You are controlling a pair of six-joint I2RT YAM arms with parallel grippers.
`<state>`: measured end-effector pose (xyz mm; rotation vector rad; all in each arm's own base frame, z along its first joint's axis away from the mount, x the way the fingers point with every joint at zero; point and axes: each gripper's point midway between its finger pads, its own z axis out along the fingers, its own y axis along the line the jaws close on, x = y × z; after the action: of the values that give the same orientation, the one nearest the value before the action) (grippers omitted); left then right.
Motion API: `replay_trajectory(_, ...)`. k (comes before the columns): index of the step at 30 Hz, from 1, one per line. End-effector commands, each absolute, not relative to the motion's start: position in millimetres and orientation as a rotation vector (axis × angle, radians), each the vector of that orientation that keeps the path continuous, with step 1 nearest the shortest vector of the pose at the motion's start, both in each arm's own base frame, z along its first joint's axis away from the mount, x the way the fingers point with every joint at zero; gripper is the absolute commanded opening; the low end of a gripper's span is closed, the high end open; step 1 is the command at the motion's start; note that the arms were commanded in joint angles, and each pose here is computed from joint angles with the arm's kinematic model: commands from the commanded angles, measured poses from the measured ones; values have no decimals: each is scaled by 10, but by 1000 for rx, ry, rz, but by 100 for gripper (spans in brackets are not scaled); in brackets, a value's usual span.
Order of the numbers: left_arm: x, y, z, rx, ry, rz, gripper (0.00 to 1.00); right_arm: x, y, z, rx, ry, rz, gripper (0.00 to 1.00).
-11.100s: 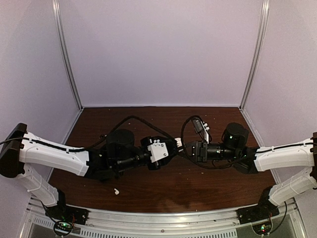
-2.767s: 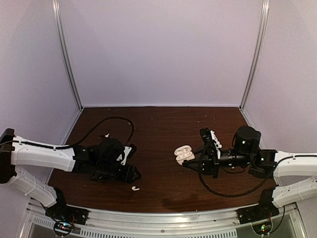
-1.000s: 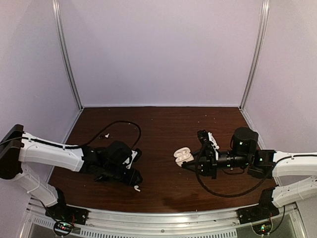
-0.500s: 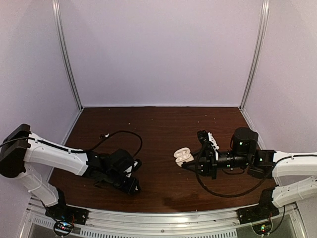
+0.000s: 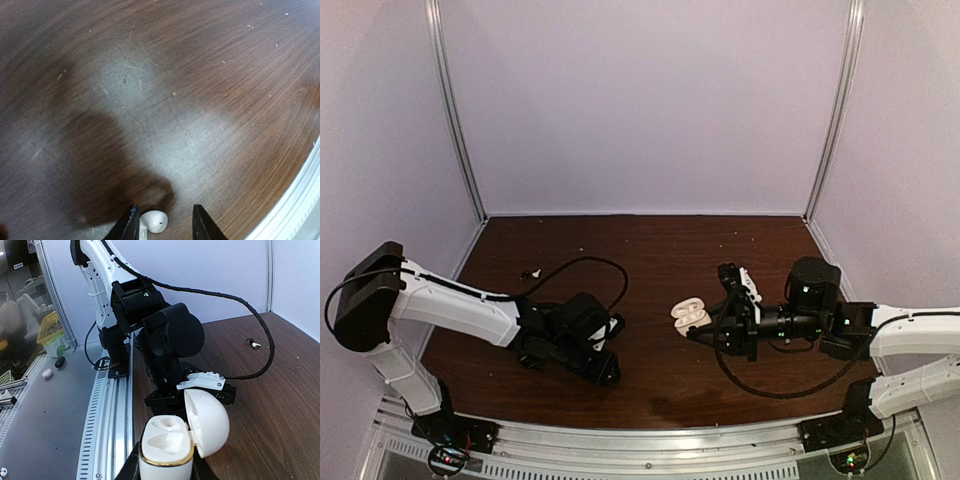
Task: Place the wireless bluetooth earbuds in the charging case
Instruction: Move the left earbud to the center of the board, then pick up the left earbud from the center of the board.
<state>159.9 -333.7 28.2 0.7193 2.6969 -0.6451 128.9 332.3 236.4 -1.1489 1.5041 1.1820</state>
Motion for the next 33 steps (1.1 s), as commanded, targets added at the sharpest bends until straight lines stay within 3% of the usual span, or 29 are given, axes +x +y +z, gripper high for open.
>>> replay_trajectory(1,1666,-3371,384,818,2642,-588,37,1304,3317,2502,-1129,1471,1167,4)
replay_trajectory(12,1451,-3296,423,1155,2607,-468,47,1305,3341,2487,-1135,1474,1175,4)
replay_trajectory(33,1649,-3327,236,1296,2575,-233,38,1303,3333,2481,-1134,1479,1174,4)
